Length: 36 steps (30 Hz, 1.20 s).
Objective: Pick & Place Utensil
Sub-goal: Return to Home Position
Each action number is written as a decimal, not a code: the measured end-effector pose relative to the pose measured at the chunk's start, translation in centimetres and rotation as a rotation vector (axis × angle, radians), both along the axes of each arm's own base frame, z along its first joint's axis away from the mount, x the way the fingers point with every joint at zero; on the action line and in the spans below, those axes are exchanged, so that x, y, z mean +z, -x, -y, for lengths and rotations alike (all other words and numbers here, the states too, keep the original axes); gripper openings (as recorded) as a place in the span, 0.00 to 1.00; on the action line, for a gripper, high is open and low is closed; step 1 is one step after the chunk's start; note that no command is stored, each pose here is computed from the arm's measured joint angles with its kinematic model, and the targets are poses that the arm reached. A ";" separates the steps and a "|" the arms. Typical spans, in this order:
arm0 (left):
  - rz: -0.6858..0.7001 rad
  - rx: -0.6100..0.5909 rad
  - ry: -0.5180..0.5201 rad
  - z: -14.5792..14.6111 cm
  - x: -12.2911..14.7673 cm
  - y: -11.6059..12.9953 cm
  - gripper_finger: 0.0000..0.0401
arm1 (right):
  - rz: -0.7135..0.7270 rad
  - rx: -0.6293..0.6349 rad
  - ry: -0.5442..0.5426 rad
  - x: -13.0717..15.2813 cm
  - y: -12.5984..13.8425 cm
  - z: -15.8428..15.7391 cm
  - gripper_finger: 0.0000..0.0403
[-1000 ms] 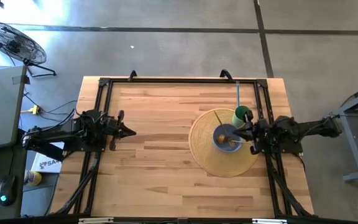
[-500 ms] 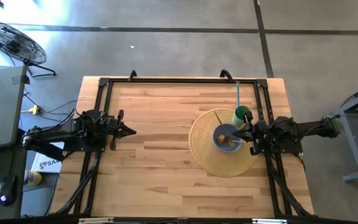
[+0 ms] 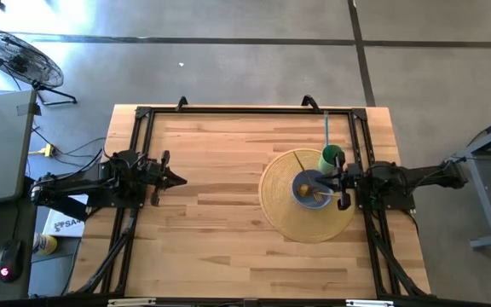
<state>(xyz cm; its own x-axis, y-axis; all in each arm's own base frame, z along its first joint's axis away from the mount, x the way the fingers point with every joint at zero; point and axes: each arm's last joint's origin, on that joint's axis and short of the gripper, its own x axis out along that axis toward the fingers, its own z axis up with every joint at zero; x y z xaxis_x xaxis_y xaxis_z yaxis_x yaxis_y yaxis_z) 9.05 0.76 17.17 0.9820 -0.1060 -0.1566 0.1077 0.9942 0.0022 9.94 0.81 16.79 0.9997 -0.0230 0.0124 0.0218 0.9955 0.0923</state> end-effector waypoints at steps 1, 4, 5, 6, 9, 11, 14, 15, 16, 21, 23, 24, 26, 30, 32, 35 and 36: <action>0.001 -0.001 0.000 0.0 0.0 0.0 0.02 | -0.004 0.000 -0.003 0.0 0.0 0.0 0.01; 0.001 -0.001 0.000 0.0 0.0 0.0 0.02 | -0.007 0.001 -0.005 -0.1 0.0 0.0 0.02; 0.001 -0.001 0.000 0.0 0.0 0.0 0.02 | -0.007 0.001 -0.005 -0.1 0.0 0.0 0.02; 0.000 -0.001 0.000 0.0 0.0 0.0 0.02 | -0.007 0.001 -0.008 -0.1 0.0 0.0 0.02; 0.001 -0.001 0.000 0.0 0.0 0.0 0.02 | -0.006 0.026 -0.075 -0.1 0.0 -0.1 0.02; 0.001 -0.001 0.000 0.0 0.0 0.0 0.02 | -0.009 0.048 -0.044 -0.1 0.0 -0.1 0.02; 0.001 -0.001 0.000 0.0 0.0 0.0 0.02 | -0.010 0.039 -0.034 -0.1 0.0 -0.1 0.02; 0.001 -0.001 0.000 0.0 0.0 0.0 0.02 | -0.011 0.033 -0.035 -0.1 0.0 -0.1 0.02; 0.001 -0.001 0.000 0.0 0.0 0.0 0.02 | -0.012 0.034 -0.037 -0.1 0.0 -0.1 0.02; 0.001 -0.001 0.000 0.0 0.0 0.0 0.02 | -0.013 0.049 -0.031 -0.1 0.0 -0.1 0.01; 0.002 -0.001 0.000 0.0 0.0 0.0 0.02 | -0.013 0.049 -0.035 -0.1 0.0 -0.1 0.01; 0.001 0.000 -0.001 0.0 0.0 0.0 0.02 | -0.012 0.049 -0.034 -0.1 0.0 -0.1 0.01; 0.001 0.000 0.000 0.0 0.0 0.0 0.02 | -0.007 0.044 -0.017 -0.1 0.0 -0.1 0.01; 0.023 0.004 -0.004 0.0 0.0 -0.1 0.02 | 0.000 0.041 0.002 0.0 0.0 -0.1 0.02; 0.049 0.008 -0.010 -0.1 0.0 -0.2 0.02 | 0.002 0.041 0.002 0.0 0.0 -0.1 0.02; 0.111 0.008 -0.020 -0.1 0.1 -0.4 0.02 | 0.011 0.041 0.001 0.1 0.0 -0.1 0.02; 0.145 0.010 -0.026 -0.1 0.0 -0.5 0.02 | 0.010 0.041 0.001 0.1 0.0 -0.1 0.02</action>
<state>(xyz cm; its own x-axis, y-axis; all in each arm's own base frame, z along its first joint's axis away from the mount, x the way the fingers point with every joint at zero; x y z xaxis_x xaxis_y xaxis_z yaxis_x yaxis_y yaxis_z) 9.56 0.87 17.21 0.9954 -0.0943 -0.0152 0.0949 0.9946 0.0429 9.98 0.94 16.89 0.9996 0.0179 0.0226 -0.0199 0.9956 0.0913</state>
